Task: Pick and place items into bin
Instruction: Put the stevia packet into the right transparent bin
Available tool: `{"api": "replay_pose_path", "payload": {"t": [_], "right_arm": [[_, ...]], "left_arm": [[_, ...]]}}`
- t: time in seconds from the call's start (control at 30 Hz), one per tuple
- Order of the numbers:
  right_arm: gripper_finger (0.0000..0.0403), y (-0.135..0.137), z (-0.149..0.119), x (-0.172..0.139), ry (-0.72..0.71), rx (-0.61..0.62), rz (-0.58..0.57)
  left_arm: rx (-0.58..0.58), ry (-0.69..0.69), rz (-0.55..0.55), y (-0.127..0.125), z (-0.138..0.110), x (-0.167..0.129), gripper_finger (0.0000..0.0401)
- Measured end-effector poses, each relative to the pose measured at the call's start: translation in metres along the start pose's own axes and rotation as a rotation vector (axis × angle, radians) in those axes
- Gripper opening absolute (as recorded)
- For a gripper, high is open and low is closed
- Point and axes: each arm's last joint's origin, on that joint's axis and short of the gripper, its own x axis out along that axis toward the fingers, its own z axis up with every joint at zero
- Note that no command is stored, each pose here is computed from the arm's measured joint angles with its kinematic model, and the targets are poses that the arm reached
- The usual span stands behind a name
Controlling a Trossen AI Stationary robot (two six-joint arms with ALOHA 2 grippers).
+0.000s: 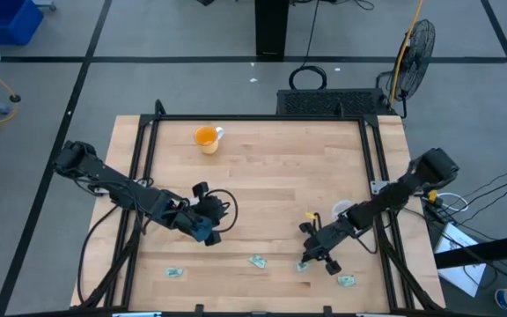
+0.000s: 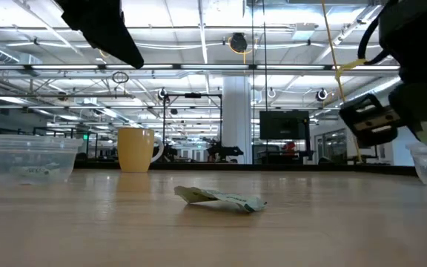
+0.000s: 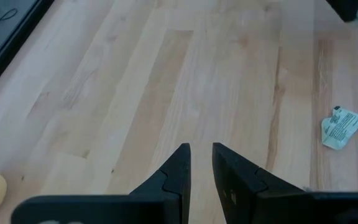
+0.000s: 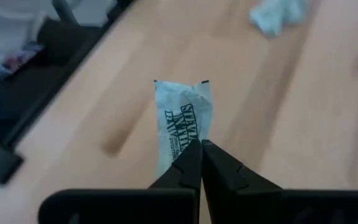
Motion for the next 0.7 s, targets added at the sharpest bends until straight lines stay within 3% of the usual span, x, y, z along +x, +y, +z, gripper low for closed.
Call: {"api": "replay_pose_path", "payload": {"t": [0.17, 0.37, 0.53, 0.7], "right_arm": [[0.0000, 0.009, 0.013, -0.030, 0.059, 0.000, -0.099], [0.0000, 0.021, 0.029, -0.079, 0.287, 0.087, -0.305], [0.0000, 0.021, 0.018, -0.111, 0.487, 0.260, -0.450], [0.0000, 0.018, 0.005, -0.131, 0.601, 0.315, -0.602]], "left_arm": [[0.001, 0.000, 0.001, 0.000, 0.000, 0.000, 0.0072], [0.002, 0.001, 0.001, 0.000, 0.000, 0.000, 0.0072], [0.002, 0.002, 0.002, 0.000, 0.000, 0.000, 0.0072], [0.008, 0.001, 0.002, 0.000, 0.000, 0.000, 0.0072]]}}
